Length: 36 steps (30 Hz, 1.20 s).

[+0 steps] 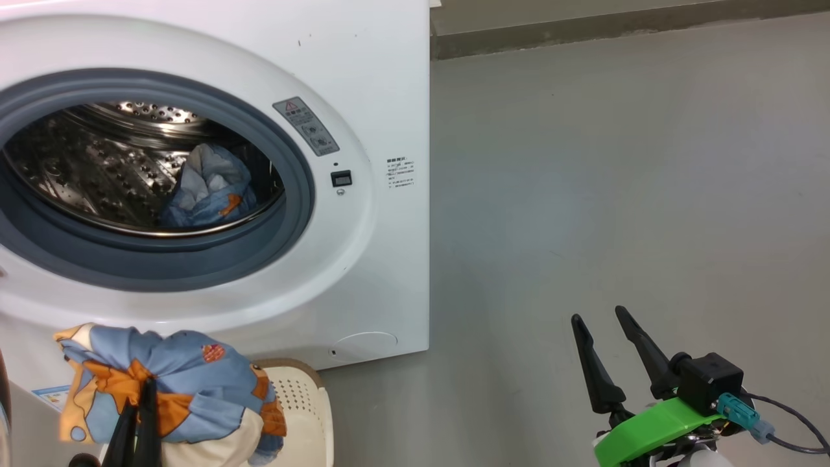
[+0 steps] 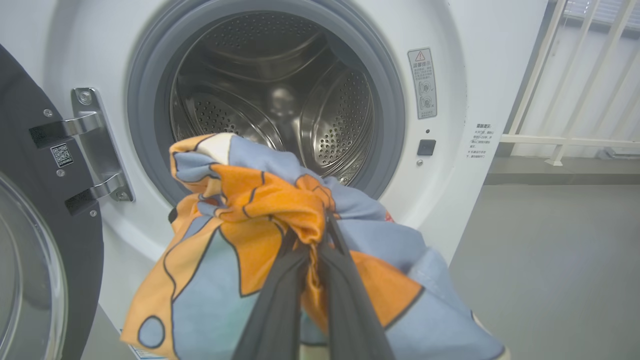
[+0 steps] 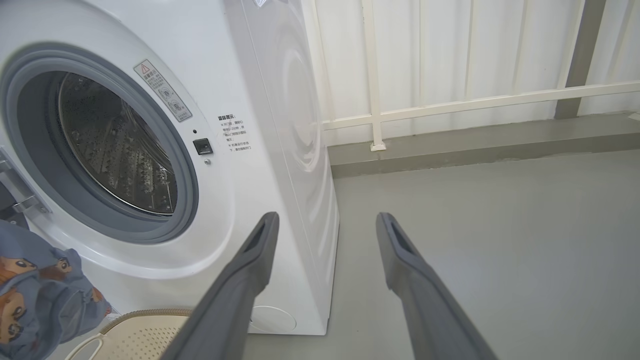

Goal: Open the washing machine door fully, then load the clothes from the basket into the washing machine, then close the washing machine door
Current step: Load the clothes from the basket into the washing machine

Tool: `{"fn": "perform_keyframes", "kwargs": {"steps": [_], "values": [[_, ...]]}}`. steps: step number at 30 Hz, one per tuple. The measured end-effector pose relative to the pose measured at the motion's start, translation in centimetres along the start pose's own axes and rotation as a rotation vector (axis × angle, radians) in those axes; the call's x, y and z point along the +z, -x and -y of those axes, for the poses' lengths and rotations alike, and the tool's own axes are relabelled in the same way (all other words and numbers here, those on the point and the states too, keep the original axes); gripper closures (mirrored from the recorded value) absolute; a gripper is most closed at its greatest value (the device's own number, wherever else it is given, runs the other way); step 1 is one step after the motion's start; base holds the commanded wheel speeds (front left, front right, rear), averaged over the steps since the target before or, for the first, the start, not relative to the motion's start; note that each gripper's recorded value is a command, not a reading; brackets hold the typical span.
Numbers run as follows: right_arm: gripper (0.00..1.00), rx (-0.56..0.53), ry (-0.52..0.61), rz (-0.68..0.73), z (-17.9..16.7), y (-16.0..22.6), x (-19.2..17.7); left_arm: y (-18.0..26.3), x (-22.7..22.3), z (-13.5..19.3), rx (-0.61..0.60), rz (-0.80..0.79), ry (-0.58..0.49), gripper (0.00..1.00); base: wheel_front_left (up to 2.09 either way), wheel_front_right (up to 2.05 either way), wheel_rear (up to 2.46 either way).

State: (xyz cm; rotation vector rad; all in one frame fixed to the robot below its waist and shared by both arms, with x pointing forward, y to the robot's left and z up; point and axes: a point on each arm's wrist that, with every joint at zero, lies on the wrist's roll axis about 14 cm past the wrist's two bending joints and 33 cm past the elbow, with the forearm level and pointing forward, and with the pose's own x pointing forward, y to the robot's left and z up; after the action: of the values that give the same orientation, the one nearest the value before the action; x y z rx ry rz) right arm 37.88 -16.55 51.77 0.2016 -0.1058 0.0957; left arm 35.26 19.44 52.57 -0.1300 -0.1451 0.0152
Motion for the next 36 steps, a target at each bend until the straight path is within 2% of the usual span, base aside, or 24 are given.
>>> {"fn": "perform_keyframes", "kwargs": {"steps": [15,25,36], "values": [[0.0,-0.005,-0.004,-0.039,0.2,-0.1,-1.4,-0.5,-1.7,0.3,-0.003,-0.049,0.02,1.0,0.0,0.0,0.0],[0.0,-0.016,-0.008,-0.091,0.7,-1.2,-3.4,-4.3,-2.0,0.8,-0.02,-0.027,0.045,1.0,0.0,0.0,0.0],[0.0,-0.018,-0.007,-0.131,1.3,-3.7,-5.5,-10.6,-2.1,0.7,-0.025,0.028,0.047,1.0,0.0,0.0,0.0]]}}
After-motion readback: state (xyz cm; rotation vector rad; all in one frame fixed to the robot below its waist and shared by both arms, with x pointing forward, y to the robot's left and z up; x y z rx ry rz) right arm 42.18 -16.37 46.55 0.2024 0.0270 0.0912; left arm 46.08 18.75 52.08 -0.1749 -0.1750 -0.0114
